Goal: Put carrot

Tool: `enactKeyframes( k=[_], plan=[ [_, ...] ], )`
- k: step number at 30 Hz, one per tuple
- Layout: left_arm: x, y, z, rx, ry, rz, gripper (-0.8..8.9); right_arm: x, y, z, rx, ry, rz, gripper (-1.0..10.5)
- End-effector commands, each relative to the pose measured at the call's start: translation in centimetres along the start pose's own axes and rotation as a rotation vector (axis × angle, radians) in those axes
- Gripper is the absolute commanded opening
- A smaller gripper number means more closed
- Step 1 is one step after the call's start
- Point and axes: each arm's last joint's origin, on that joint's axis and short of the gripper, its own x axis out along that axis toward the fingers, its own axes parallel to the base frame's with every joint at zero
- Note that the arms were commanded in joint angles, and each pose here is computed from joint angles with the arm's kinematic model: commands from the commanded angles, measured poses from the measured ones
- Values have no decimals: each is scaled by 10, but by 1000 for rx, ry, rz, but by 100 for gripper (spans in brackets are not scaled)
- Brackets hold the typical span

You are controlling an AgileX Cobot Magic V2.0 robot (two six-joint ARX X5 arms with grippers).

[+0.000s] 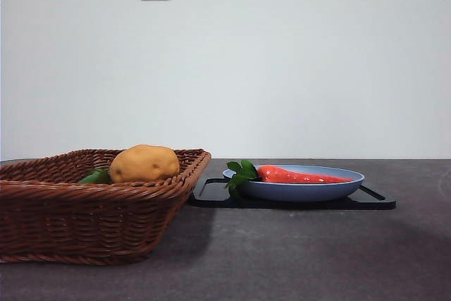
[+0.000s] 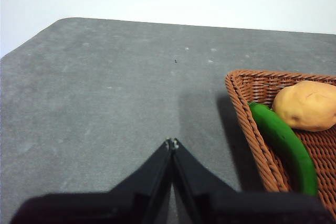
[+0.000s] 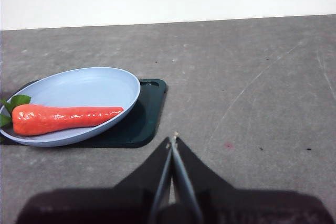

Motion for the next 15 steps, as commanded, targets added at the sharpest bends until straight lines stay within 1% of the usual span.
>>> enactKeyframes(
  k=[1,15],
  plan=[
    [1,0,-2,-7,-3,0,8,0,0,-2,1,6,-2,4],
    [1,0,-2,-7,-2,0,8,0,0,-2,1,6,-2,4]
  ],
)
